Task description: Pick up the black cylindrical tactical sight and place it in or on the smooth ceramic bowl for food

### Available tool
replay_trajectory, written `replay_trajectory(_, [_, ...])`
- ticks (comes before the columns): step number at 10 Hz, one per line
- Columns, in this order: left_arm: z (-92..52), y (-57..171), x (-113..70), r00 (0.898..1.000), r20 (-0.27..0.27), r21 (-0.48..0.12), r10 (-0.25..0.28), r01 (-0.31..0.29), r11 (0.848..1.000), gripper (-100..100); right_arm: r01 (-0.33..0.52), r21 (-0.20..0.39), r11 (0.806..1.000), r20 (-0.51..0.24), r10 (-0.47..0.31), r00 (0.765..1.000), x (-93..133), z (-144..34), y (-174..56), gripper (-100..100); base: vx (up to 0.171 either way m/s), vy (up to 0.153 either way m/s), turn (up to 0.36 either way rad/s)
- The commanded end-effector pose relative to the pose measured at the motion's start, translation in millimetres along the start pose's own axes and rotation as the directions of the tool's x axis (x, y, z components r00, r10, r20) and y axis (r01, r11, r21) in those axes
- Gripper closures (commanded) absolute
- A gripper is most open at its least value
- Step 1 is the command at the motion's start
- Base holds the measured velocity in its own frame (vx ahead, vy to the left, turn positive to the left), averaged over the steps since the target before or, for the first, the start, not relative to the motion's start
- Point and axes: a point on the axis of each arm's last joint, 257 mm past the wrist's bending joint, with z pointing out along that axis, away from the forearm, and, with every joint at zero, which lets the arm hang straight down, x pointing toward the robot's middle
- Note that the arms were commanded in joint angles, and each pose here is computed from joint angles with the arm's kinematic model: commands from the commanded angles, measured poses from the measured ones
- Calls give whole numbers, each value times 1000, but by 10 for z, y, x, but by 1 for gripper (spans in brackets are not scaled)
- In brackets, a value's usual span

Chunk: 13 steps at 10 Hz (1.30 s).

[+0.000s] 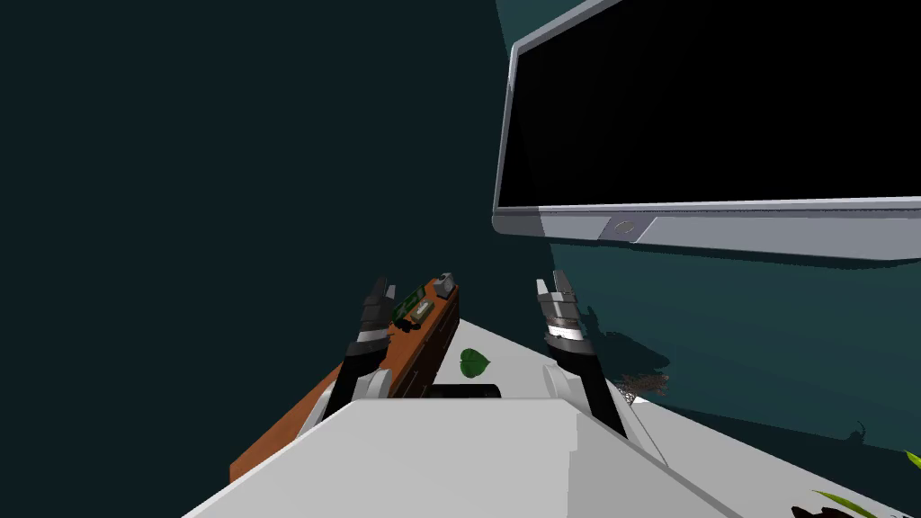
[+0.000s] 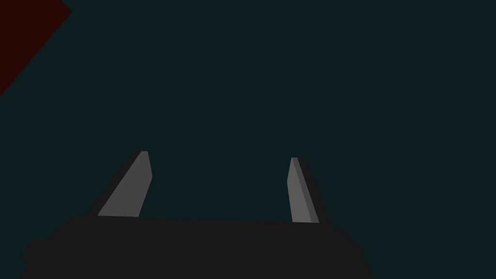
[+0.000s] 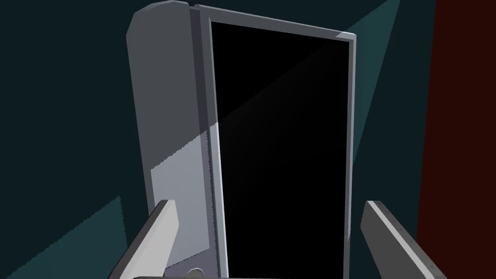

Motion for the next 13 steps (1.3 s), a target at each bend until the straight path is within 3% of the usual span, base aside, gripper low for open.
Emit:
replay_trajectory(1, [-52,176,27,999,-42,-40,33,-35,999,-100,0,0,1000,0,0,1000,0,0,0,0,-60,-61,-14])
replay_trajectory(4, [-148,476,37,992,-96,-106,76,-86,991,-100,0,0,1000,0,0,1000,1,0,0,0,-58,-77,1])
replay_trajectory(7, [-295,887,1,980,-157,-193,120,-149,970,-100,0,0,1000,0,0,1000,0,0,0,0,-40,-32,-9])
replay_trajectory(9, [-405,1173,-59,970,-195,-253,147,-194,948,-100,0,0,1000,0,0,1000,0,0,0,0,-35,-19,-18])
replay_trajectory(12, [-653,1712,-219,952,-249,-366,176,-261,893,-100,0,0,1000,0,0,1000,0,0,0,0,-24,-8,-29])
replay_trajectory(13, [-656,1716,-220,952,-249,-367,176,-261,893,-100,0,0,1000,0,0,1000,0,0,0,0,-11,0,-11])
